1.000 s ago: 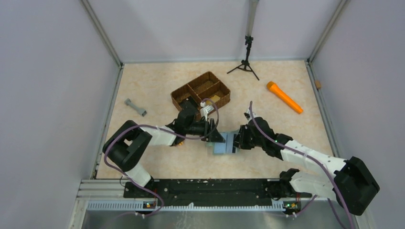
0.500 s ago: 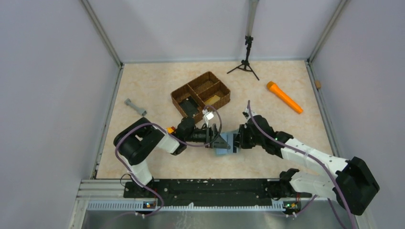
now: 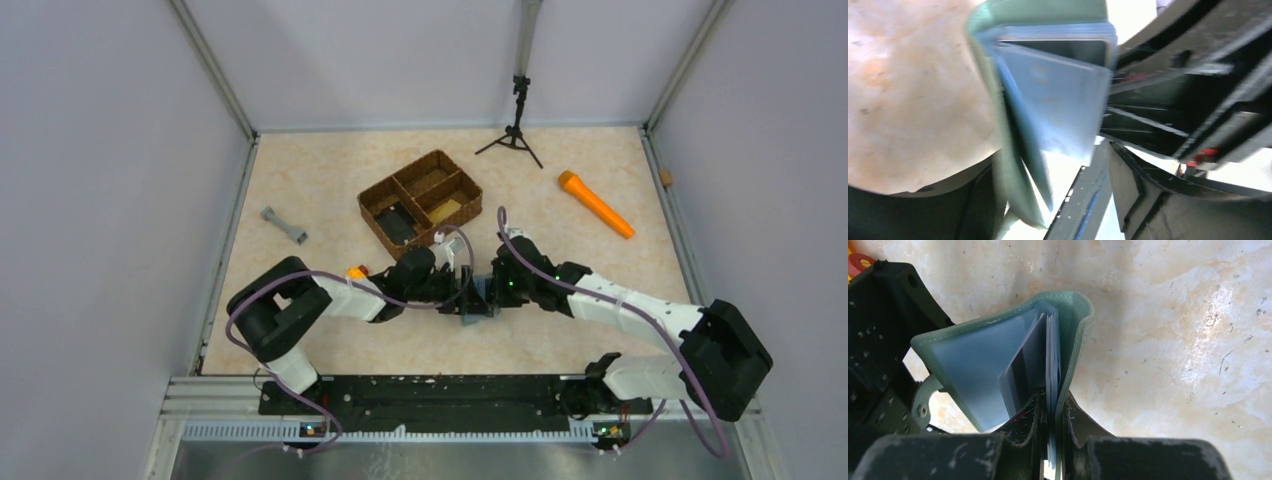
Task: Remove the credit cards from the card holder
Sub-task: Remove the credit card from the card holder.
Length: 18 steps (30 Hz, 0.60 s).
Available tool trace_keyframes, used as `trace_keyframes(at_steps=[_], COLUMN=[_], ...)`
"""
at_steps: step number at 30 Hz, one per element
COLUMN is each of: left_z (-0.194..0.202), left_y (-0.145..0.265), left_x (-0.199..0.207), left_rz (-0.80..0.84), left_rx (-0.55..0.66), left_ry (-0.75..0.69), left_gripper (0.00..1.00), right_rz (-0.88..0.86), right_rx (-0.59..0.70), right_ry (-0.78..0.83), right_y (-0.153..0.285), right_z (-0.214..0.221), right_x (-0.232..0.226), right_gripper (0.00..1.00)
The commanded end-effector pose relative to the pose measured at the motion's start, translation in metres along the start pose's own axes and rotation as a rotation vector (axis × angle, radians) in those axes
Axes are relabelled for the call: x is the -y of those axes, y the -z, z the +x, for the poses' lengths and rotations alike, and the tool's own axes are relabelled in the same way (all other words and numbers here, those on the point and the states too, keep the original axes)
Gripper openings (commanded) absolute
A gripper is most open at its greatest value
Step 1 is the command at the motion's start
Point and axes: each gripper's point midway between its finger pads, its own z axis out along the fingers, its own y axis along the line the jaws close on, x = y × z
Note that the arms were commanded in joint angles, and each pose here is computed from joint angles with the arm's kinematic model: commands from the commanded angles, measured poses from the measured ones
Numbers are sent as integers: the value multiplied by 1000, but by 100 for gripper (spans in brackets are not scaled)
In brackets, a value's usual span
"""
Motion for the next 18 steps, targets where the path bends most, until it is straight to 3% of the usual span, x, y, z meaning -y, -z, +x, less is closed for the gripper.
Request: trace_keyframes(at_steps=[1, 3, 5, 12, 18], left_z=[-19, -19, -18, -13, -14], left_y=[3, 8, 12, 24, 36], left_x=[-13, -16, -20, -23, -36], left_rz=[-127, -142, -152, -175, -239], left_rx=[101, 122, 137, 146, 160], left_ry=[3, 14, 20, 20, 22], left_gripper=[62, 48, 43, 55, 49], right_rz=[-66, -71, -90, -56, -33], right_rx=[90, 91, 104, 121, 115], right_ry=[2, 11, 19, 34, 42], right_y=[16, 20, 26, 32, 33], right_z=[-25, -24, -25, -22, -22], right_x=[-23, -23, -24, -12, -8], right_gripper=[0, 0, 0, 0, 0])
